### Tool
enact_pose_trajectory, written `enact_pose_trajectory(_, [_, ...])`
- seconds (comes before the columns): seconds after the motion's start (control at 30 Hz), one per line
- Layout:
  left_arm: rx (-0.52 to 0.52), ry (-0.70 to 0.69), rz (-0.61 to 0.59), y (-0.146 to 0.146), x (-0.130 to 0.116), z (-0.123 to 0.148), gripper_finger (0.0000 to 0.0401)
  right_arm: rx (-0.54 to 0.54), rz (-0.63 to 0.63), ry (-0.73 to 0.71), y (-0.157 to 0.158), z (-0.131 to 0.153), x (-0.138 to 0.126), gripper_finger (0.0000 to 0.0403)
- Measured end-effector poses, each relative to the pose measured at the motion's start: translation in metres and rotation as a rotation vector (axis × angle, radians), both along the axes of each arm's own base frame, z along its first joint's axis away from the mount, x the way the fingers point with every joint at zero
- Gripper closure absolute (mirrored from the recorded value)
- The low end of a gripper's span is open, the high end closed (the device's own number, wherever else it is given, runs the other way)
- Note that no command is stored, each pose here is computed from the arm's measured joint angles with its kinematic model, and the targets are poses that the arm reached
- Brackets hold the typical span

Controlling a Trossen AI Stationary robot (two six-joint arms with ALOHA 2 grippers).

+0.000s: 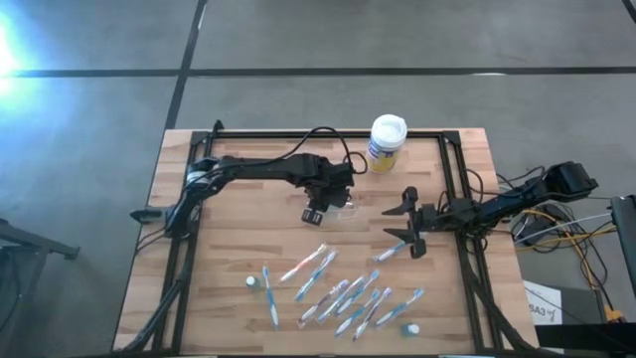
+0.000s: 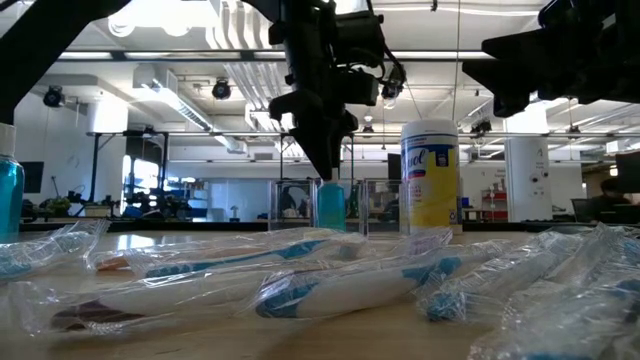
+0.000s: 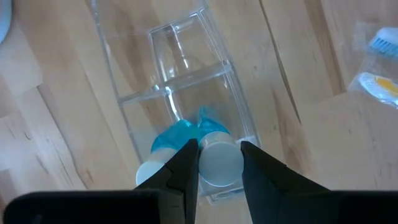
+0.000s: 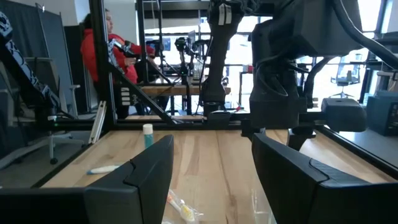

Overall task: Pick & Place toothbrushing station
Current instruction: Put the blue mouthwash into the transparent organizer

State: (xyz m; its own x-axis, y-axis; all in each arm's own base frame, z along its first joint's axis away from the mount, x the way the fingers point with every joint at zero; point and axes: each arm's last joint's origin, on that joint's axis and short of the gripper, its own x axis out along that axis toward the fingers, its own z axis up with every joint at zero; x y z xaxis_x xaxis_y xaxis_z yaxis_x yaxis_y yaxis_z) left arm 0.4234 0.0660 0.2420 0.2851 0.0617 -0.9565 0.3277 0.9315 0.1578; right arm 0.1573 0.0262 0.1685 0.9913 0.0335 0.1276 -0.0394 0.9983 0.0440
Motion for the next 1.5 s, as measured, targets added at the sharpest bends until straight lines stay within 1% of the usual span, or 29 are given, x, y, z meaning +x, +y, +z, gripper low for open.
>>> enact_pose_trajectory(0.07, [0.0, -0.001, 0.0, 0.0, 0.0, 0.0, 0.0304, 0.0, 0.0, 0.0, 0.0, 0.0, 0.0, 0.0188])
enact_pose_trajectory(0.1, [0.001, 0.0, 0.0, 0.0, 0.0, 0.0, 0.0296, 0.0, 0.0, 0.0, 0.0, 0.0, 0.0, 0.0188])
enact_pose_trajectory(0.27, [0.011, 0.007, 0.004, 0.0, 0.0, -0.001, 0.0214, 0.0, 0.0, 0.0, 0.0, 0.0, 0.0, 0.0188])
enact_pose_trajectory(0.37, [0.02, 0.006, 0.006, 0.0, 0.0, -0.001, 0.0192, 0.001, 0.0, 0.0, 0.0, 0.0, 0.0, 0.0188])
enact_pose_trajectory(0.43, [0.034, 0.004, 0.011, 0.001, 0.0, -0.001, 0.0188, 0.002, 0.0, 0.0, 0.0, 0.0, 0.0, 0.0188])
enact_pose_trajectory(0.73, [0.036, -0.011, 0.016, 0.001, -0.002, 0.005, 0.0188, 0.002, 0.0, 0.0, 0.0, 0.0, 0.0, 0.0188])
enact_pose_trajectory(1.03, [0.044, -0.069, 0.019, -0.001, -0.01, 0.028, 0.0188, -0.001, 0.0, -0.001, 0.0, 0.0, 0.0, 0.0188])
enact_pose_trajectory(1.2, [0.048, -0.159, 0.009, 0.001, -0.011, 0.042, 0.0188, -0.004, -0.001, -0.001, 0.0, 0.0, 0.0, 0.0188])
enact_pose_trajectory(1.4, [0.055, -0.195, 0.025, 0.012, -0.007, 0.04, 0.0191, -0.008, -0.002, -0.001, 0.0, 0.0, 0.0, 0.0188])
enact_pose_trajectory(1.5, [0.019, -0.2, 0.026, 0.018, -0.006, 0.037, 0.0196, -0.008, -0.002, 0.0, 0.0, 0.0, 0.0, 0.0188])
